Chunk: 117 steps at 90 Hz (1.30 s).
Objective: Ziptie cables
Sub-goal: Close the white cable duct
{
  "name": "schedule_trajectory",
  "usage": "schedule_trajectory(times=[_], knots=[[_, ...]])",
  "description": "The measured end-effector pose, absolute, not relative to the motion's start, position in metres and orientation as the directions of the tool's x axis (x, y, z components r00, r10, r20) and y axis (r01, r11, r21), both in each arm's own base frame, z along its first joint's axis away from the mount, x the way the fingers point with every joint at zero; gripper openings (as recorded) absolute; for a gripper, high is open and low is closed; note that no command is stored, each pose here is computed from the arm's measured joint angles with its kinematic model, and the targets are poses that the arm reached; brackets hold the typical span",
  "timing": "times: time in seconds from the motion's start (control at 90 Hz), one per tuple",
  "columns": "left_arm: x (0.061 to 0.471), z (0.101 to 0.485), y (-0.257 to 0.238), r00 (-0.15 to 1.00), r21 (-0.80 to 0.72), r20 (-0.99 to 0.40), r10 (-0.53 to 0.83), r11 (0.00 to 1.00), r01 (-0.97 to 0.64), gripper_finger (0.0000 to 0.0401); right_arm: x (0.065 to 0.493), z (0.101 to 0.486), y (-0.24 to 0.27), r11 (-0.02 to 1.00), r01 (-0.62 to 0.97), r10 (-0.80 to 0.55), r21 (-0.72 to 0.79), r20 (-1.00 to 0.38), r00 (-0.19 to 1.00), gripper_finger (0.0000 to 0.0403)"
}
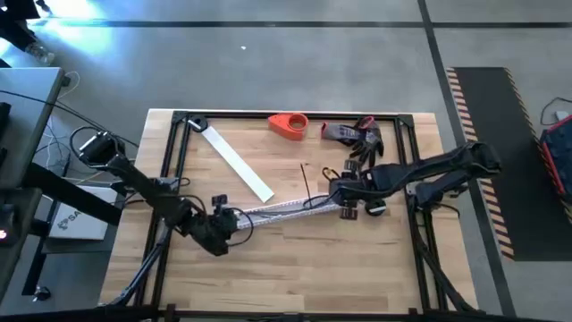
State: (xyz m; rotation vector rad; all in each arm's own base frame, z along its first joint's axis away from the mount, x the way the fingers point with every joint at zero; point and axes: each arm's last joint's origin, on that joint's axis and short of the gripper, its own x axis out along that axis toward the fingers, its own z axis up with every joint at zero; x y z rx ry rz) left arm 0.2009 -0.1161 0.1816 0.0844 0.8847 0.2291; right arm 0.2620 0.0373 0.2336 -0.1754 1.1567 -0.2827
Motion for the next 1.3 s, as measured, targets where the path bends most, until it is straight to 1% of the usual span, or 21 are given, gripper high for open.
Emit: schedule_trajectory(times=[0.078, 0.167, 0.233, 0.322, 0.411, 0.467, 0.567, 0.678, 0.767, 0.811, 0.844, 0.9, 0.989, 1.067, 1.133, 1.2, 1.3], knots=[[0.203, 0.182, -0.108, 0.606, 0.155, -0.730, 0.314, 0.941, -0.301, 0.0119, 0.260, 0.225, 0.036, 0.929, 0.198, -0.366, -0.312, -0.853, 0.371, 0.0165], [0.202, 0.185, -0.095, 0.582, 0.124, -0.707, 0.401, 0.881, -0.456, 0.0119, 0.257, 0.215, 0.026, 0.874, 0.343, -0.458, -0.343, -0.817, 0.350, 0.0165], [0.201, 0.188, -0.083, 0.548, 0.105, -0.711, 0.441, 0.837, -0.538, 0.0119, 0.258, 0.210, 0.015, 0.830, 0.439, -0.512, -0.345, -0.784, 0.351, 0.0165], [0.200, 0.190, -0.067, 0.487, 0.105, -0.749, 0.449, 0.807, -0.582, 0.0119, 0.260, 0.202, -0.001, 0.801, 0.512, -0.525, -0.309, -0.774, 0.354, 0.0165], [0.201, 0.191, -0.054, 0.445, 0.116, -0.796, 0.410, 0.825, -0.552, 0.0119, 0.262, 0.194, -0.018, 0.784, 0.571, -0.517, -0.245, -0.767, 0.380, 0.0165], [0.203, 0.190, -0.049, 0.426, 0.120, -0.820, 0.382, 0.843, -0.524, 0.0119, 0.262, 0.189, -0.027, 0.800, 0.566, -0.478, -0.200, -0.783, 0.398, 0.0165], [0.207, 0.188, -0.044, 0.421, 0.132, -0.822, 0.383, 0.848, -0.514, 0.0119, 0.259, 0.178, -0.037, 0.858, 0.504, -0.349, -0.096, -0.830, 0.436, 0.0165], [0.211, 0.188, -0.044, 0.443, 0.135, -0.811, 0.383, 0.858, -0.495, 0.0119, 0.252, 0.165, -0.033, 0.936, 0.347, -0.117, 0.057, -0.880, 0.461, 0.0165], [0.211, 0.189, -0.044, 0.451, 0.135, -0.806, 0.383, 0.861, -0.491, 0.0119, 0.247, 0.158, -0.024, 0.957, 0.216, 0.079, 0.195, -0.889, 0.452, 0.0165], [0.211, 0.189, -0.044, 0.452, 0.139, -0.802, 0.391, 0.858, -0.495, 0.0119, 0.244, 0.155, -0.020, 0.956, 0.181, 0.134, 0.231, -0.893, 0.430, 0.0165], [0.211, 0.189, -0.043, 0.452, 0.144, -0.797, 0.400, 0.854, -0.500, 0.0119, 0.243, 0.153, -0.017, 0.956, 0.175, 0.147, 0.237, -0.898, 0.415, 0.0165], [0.211, 0.189, -0.041, 0.447, 0.154, -0.797, 0.407, 0.852, -0.501, 0.0119, 0.245, 0.155, -0.013, 0.960, 0.169, 0.132, 0.222, -0.894, 0.428, 0.0165], [0.213, 0.189, -0.032, 0.430, 0.161, -0.808, 0.402, 0.854, -0.495, 0.0119, 0.251, 0.161, -0.010, 0.976, 0.152, 0.069, 0.155, -0.885, 0.461, 0.0165], [0.215, 0.189, -0.021, 0.410, 0.173, -0.822, 0.395, 0.859, -0.482, 0.0119, 0.258, 0.167, -0.010, 0.987, 0.138, -0.005, 0.081, -0.847, 0.531, 0.0165], [0.217, 0.189, -0.009, 0.402, 0.202, -0.822, 0.404, 0.866, -0.458, 0.0120, 0.266, 0.173, -0.012, 0.987, 0.158, -0.089, 0.012, -0.786, 0.612, 0.0165], [0.220, 0.190, 0.004, 0.400, 0.214, -0.822, 0.404, 0.872, -0.441, 0.0122, 0.275, 0.177, -0.015, 0.976, 0.217, -0.173, -0.023, -0.687, 0.706, 0.0165], [0.222, 0.190, 0.024, 0.407, 0.172, -0.844, 0.349, 0.895, -0.412, 0.0126, 0.286, 0.177, -0.016, 0.971, 0.241, -0.201, -0.005, -0.567, 0.799, 0.0165]])
